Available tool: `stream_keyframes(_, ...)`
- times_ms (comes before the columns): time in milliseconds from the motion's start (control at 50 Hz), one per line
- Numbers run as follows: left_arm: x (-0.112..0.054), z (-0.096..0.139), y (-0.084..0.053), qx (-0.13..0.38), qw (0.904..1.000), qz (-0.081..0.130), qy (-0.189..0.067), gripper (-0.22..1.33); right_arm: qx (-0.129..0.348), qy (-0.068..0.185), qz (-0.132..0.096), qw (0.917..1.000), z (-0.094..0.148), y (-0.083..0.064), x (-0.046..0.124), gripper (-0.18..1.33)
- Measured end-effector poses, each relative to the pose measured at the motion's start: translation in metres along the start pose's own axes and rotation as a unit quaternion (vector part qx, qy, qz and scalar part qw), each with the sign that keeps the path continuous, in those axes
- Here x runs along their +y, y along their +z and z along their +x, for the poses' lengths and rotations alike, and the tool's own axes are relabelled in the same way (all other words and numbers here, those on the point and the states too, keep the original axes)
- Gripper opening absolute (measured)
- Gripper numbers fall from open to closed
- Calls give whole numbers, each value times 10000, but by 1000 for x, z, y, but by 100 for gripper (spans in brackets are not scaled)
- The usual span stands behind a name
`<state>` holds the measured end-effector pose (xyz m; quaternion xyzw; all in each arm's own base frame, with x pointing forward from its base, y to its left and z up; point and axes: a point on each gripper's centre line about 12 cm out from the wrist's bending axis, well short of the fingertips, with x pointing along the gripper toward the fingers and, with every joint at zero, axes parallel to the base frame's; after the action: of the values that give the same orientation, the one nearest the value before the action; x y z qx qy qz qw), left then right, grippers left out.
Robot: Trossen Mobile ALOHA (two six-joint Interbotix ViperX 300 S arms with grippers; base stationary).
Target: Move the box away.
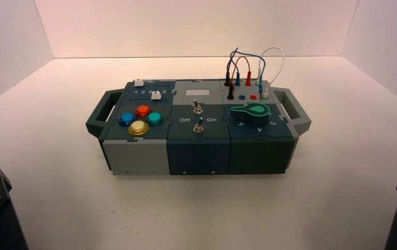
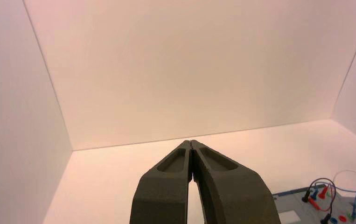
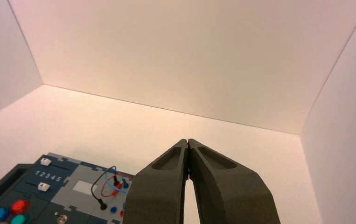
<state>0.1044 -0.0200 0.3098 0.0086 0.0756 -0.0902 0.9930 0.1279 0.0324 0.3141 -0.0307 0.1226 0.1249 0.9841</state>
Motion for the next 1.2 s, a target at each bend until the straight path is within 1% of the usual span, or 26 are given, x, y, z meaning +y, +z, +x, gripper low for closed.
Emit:
stream_keyframes(80, 0, 2, -6, 107, 9999, -6, -8, -16, 7, 30, 38, 10000, 0, -1, 1, -14)
stream_keyframes(220, 0, 4, -11, 183, 9998, -12, -10, -16, 13, 44, 81, 10000, 2, -4, 1, -14)
stream_keyframes(480, 0, 4, -11, 160, 9999, -13, -5, -16, -25, 44, 89, 9999, 3, -5, 1, -14)
stream_keyframes(680, 0, 9, -13, 319, 9995, -38, -20, -16, -41, 54, 94, 9999, 4, -5, 1, -14)
stream_keyframes(880, -1, 16, -23, 809, 9967, -85, -89, -16, 81, 90, 132, 9998, 4, -8, 2, -14)
stream_keyframes(1020, -2, 22, -25, 1279, 9915, -135, -169, -16, 407, 177, 257, 9987, 9, -6, 4, -14)
stream_keyframes(1040, -3, 25, -26, 1472, 9888, -163, -204, -16, 543, 222, 323, 9978, 11, -5, 5, -14)
stream_keyframes(1100, -4, 28, -28, 1758, 9838, -212, -272, -16, 754, 302, 409, 9959, 14, -4, 7, -14)
stream_keyframes(1140, -6, 30, -29, 2005, 9786, -261, -371, -16, 979, 400, 527, 9930, 17, -4, 10, -14)
stream_keyframes(1160, -9, 33, -31, 2259, 9725, -300, -475, -16, 1204, 509, 602, 9896, 20, -4, 13, -14)
stream_keyframes(1180, -11, 34, -33, 2404, 9686, -318, -542, -16, 1331, 570, 643, 9874, 22, -4, 15, -14)
stream_keyframes(1200, -11, 34, -33, 2404, 9686, -318, -542, -16, 1331, 570, 643, 9874, 22, -4, 15, -14)
